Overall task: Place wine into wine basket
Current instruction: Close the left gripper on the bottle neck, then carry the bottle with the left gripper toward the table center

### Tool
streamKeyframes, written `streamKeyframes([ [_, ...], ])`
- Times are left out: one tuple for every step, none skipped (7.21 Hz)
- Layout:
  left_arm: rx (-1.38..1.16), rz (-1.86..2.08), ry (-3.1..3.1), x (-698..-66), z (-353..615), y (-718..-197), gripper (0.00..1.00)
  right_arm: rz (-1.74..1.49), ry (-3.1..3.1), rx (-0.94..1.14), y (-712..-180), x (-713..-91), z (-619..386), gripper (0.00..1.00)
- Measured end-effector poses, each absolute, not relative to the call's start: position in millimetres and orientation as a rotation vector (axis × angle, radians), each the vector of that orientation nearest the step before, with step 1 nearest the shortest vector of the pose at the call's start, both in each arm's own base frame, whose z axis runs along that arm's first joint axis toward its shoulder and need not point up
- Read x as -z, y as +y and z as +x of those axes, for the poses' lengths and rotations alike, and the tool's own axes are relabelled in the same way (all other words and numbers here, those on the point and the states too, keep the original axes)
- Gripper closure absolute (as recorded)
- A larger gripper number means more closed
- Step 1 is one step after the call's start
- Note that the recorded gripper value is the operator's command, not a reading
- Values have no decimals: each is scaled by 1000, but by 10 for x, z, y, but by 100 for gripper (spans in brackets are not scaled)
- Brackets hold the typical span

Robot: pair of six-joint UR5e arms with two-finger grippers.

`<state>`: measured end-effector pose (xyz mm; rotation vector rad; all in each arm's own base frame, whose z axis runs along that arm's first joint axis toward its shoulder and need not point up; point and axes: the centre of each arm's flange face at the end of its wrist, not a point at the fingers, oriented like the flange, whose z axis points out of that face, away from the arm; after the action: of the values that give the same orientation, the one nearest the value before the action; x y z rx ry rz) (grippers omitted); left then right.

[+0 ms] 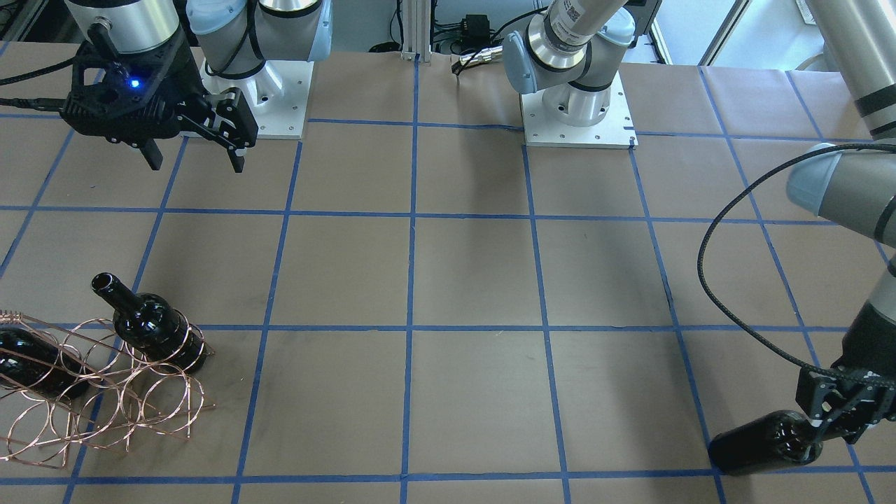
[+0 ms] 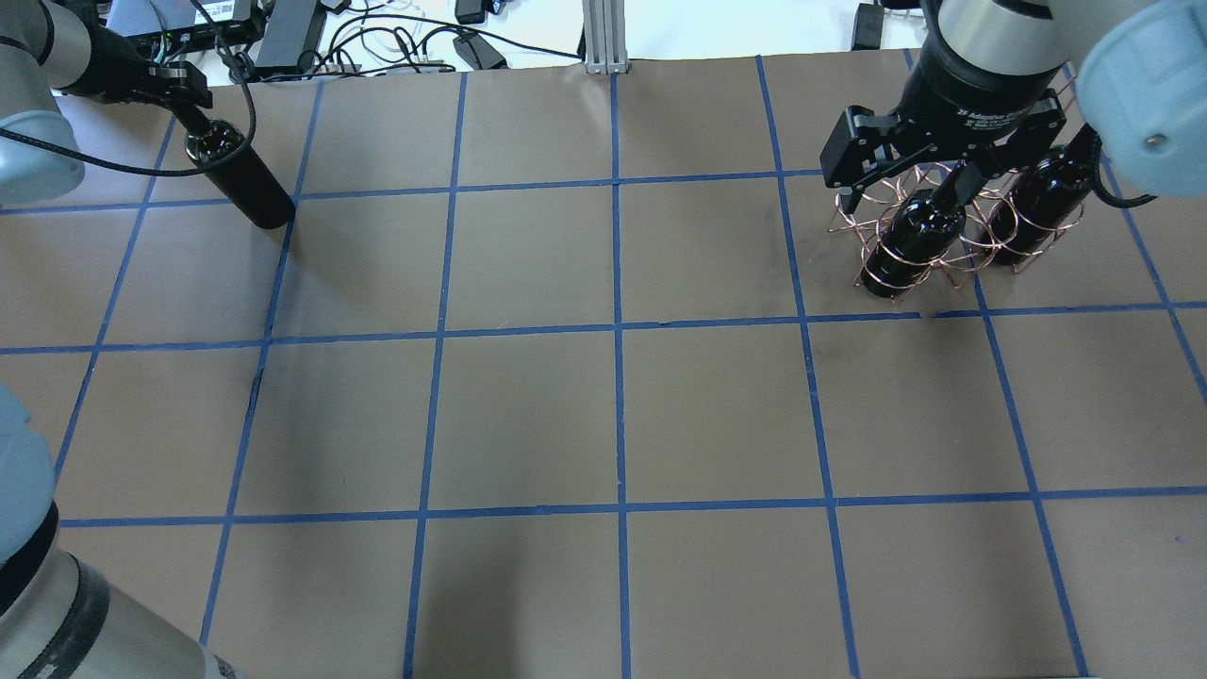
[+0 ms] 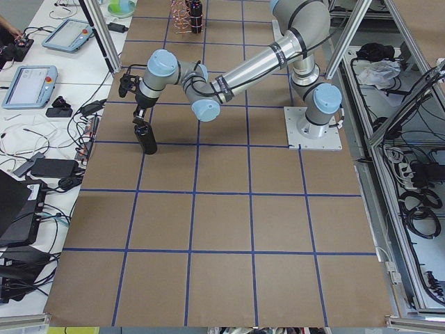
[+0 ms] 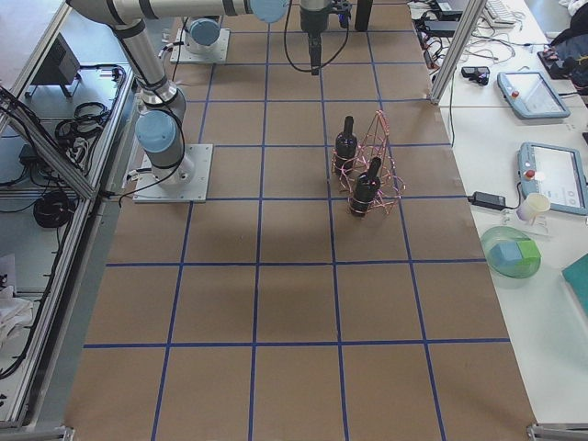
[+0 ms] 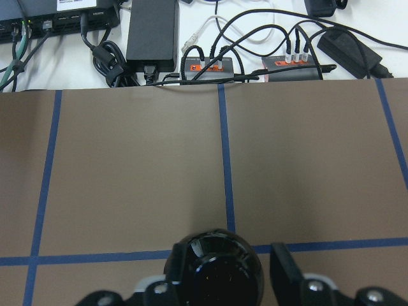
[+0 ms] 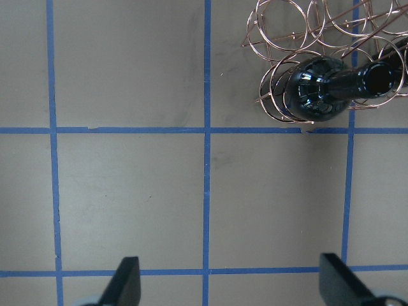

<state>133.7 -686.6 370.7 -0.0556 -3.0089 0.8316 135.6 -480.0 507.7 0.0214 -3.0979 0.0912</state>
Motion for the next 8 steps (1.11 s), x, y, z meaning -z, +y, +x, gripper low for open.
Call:
streamKeyframes([
  [-849, -63, -3009, -3724, 1338, -6870, 62, 22, -3097, -91, -4799, -5076, 1357, 0],
  [-854, -67, -3009, -3731, 1337, -6870, 62, 21, -3097, -92, -4797, -5079, 1357, 0],
  [-852, -68, -3009, -3726, 1335, -6865, 66, 20, -3097, -94, -4797, -5084, 1355, 0],
  [-848, -67, -3008, -3713, 1332, -6858, 77, 19, -3098, -95, -4797, -5086, 1354, 0],
  [-844, -67, -3009, -3719, 1320, -6846, 78, 19, -3099, -95, -4796, -5084, 1357, 0],
  [-840, -71, -3010, -3781, 1282, -6826, 95, 20, -3099, -93, -4795, -5082, 1359, 0],
  [-802, -91, -3024, -3882, 1136, -6789, 99, 20, -3099, -93, -4795, -5081, 1360, 0],
  [-752, -135, -3069, -4030, 830, -6721, 100, 20, -3100, -95, -4796, -5082, 1361, 0],
])
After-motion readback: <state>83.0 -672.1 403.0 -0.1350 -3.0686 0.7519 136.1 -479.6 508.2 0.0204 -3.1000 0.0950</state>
